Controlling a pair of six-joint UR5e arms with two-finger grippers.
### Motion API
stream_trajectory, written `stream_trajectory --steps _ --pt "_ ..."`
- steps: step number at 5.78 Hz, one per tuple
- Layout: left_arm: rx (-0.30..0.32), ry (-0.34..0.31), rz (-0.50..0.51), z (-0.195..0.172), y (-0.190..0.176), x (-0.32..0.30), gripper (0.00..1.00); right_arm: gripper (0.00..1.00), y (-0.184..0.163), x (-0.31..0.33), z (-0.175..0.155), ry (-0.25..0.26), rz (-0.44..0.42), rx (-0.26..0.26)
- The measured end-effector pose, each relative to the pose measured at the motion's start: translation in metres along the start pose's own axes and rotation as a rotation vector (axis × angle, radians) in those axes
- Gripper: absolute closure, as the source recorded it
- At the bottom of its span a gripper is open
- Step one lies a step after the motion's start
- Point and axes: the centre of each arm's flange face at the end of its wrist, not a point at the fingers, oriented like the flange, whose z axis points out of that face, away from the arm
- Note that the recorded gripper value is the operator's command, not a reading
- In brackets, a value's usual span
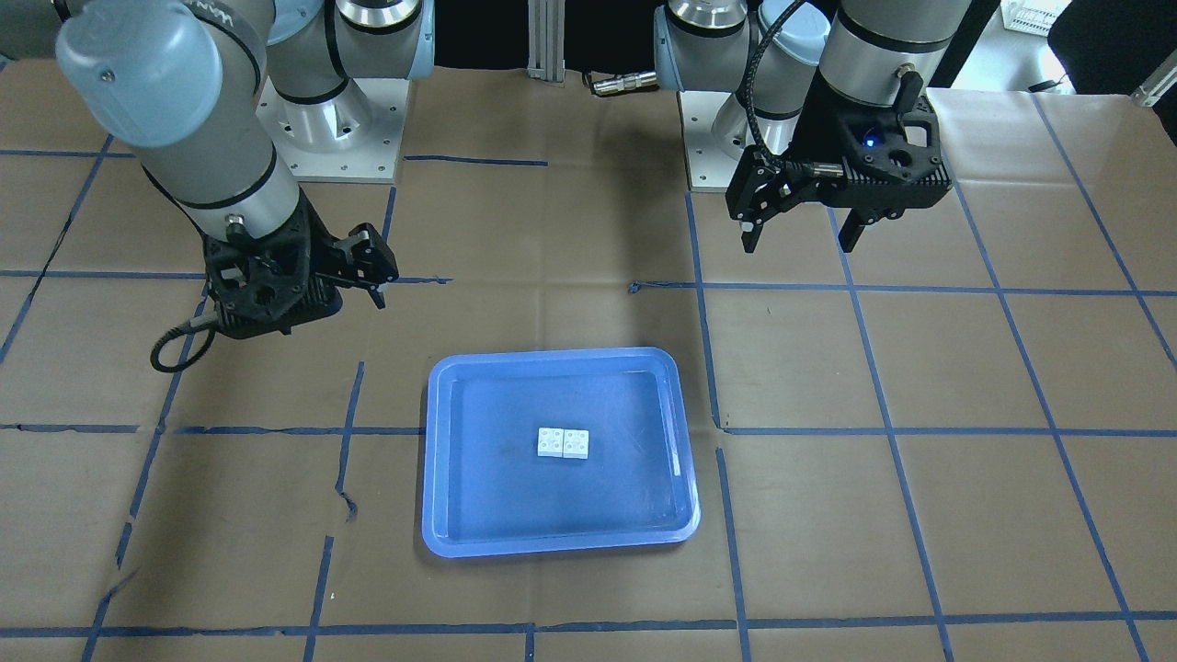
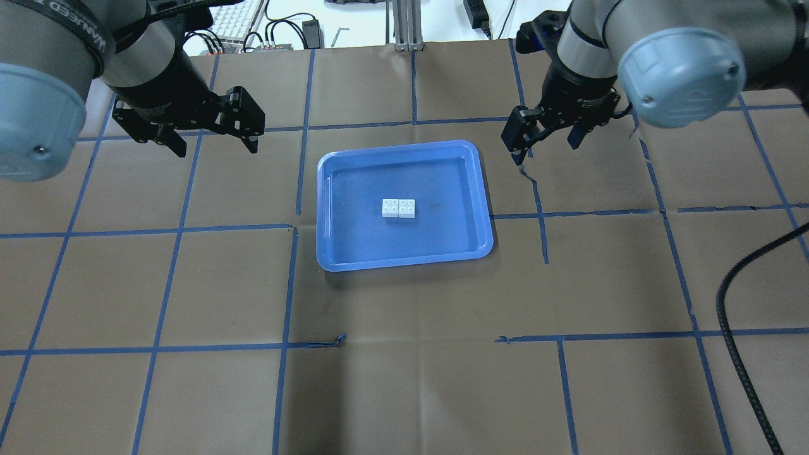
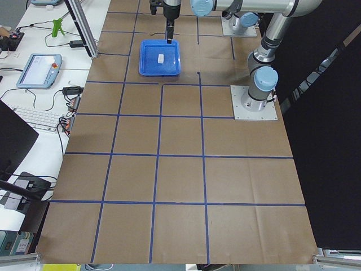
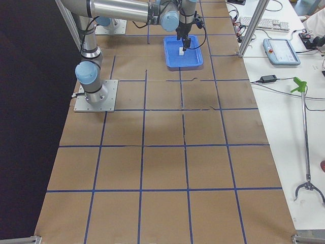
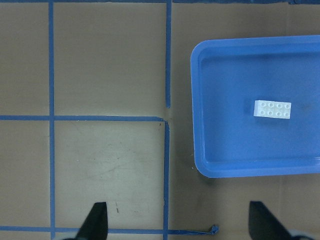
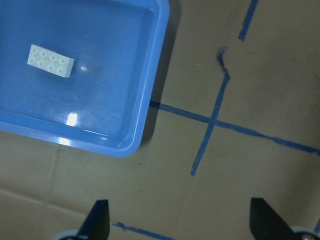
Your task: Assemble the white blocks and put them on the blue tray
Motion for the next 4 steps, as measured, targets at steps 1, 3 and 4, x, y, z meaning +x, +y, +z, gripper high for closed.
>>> stream_trajectory --steps 1,3,4 --pt "0.002 0.000 -0.001 -0.001 0.001 0.000 0.00 0.00 0.020 0.004 -0.020 0.020 0.096 -0.015" --pt "0.008 0.000 -0.003 -0.005 0.004 -0.001 0.00 0.00 0.050 0.003 -0.046 0.042 0.185 -0.020" --pt "0.009 0.000 -0.003 -0.006 0.005 -0.001 0.00 0.00 0.055 0.002 -0.049 0.045 0.194 -0.017"
